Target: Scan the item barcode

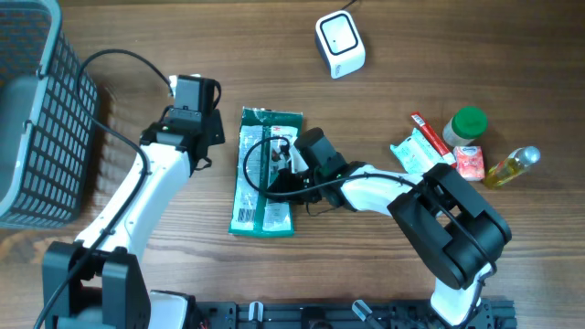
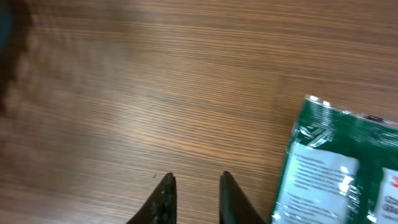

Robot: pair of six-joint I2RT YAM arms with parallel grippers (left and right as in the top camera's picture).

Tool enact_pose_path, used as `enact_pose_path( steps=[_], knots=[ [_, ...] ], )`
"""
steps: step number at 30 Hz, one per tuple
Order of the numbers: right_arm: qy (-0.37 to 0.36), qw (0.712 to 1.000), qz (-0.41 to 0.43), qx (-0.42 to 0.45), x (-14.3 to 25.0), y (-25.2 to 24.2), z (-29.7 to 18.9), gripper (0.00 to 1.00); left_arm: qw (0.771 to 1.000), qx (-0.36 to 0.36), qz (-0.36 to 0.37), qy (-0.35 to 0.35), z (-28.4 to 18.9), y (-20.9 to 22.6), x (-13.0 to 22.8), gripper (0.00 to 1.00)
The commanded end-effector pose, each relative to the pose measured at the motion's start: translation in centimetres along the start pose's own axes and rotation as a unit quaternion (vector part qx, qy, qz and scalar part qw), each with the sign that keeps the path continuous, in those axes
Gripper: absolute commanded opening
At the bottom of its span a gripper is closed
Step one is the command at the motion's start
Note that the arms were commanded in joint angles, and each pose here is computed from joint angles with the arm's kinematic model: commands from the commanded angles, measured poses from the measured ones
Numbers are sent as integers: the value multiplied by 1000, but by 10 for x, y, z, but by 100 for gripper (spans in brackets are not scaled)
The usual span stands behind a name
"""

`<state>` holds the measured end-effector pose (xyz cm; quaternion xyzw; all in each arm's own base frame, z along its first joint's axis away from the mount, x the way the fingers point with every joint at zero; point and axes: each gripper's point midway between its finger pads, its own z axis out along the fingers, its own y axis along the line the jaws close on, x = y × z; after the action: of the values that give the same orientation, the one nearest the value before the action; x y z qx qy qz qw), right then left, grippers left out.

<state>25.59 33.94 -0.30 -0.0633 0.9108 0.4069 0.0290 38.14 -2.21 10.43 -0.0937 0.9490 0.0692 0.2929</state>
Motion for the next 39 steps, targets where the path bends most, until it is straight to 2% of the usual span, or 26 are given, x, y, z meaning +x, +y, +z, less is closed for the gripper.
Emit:
enact_pose_path(
  steps=[1, 2, 3, 8, 12, 16, 20, 23, 28, 30, 33, 35, 37, 39],
  knots=[
    [18, 999, -39, 3, 12, -12, 1, 4, 1000, -5, -10, 6, 2, 15, -3, 47],
    [14, 998, -61, -6, 9, -5, -4, 4, 1000, -8, -14, 7, 2, 18, -3, 92],
    [12, 997, -76, -18, 6, 2, -11, 4, 1000, -10, -17, 8, 3, 21, -3, 100],
    [-5, 983, -159, -96, -3, 48, -79, 4, 1000, -15, -23, 9, 4, 27, -4, 100],
    [-33, 973, -194, -119, 0, 69, -143, 4, 1000, -15, -23, 9, 4, 27, -4, 100],
    [-42, 943, -254, -211, 18, 106, -195, 4, 1000, -15, -23, 9, 4, 27, -4, 100],
    [-46, 930, -278, -235, 24, 116, -207, 4, 1000, -15, -23, 9, 4, 27, -4, 100],
    [-56, 935, -286, -200, 20, 105, -201, 4, 1000, -15, -23, 9, 4, 27, -4, 100],
    [-64, 965, -231, -107, 10, 71, -190, 4, 1000, -15, -23, 9, 4, 27, -4, 100],
    [-62, 965, -234, -106, 11, 71, -190, 4, 1000, -15, -23, 9, 4, 27, -4, 100],
    [-67, 959, -255, -105, 9, 74, -193, 4, 1000, -15, -23, 9, 4, 27, -4, 100],
    [-69, 946, -299, -101, 4, 91, -207, 4, 1000, -15, -23, 9, 4, 27, -4, 100],
    [-73, 937, -337, -57, -4, 107, -231, 4, 1000, -15, -23, 9, 4, 27, -4, 100],
    [-64, 923, -379, 34, -12, 115, -266, 4, 1000, -15, -23, 9, 4, 27, -4, 100]
  ],
)
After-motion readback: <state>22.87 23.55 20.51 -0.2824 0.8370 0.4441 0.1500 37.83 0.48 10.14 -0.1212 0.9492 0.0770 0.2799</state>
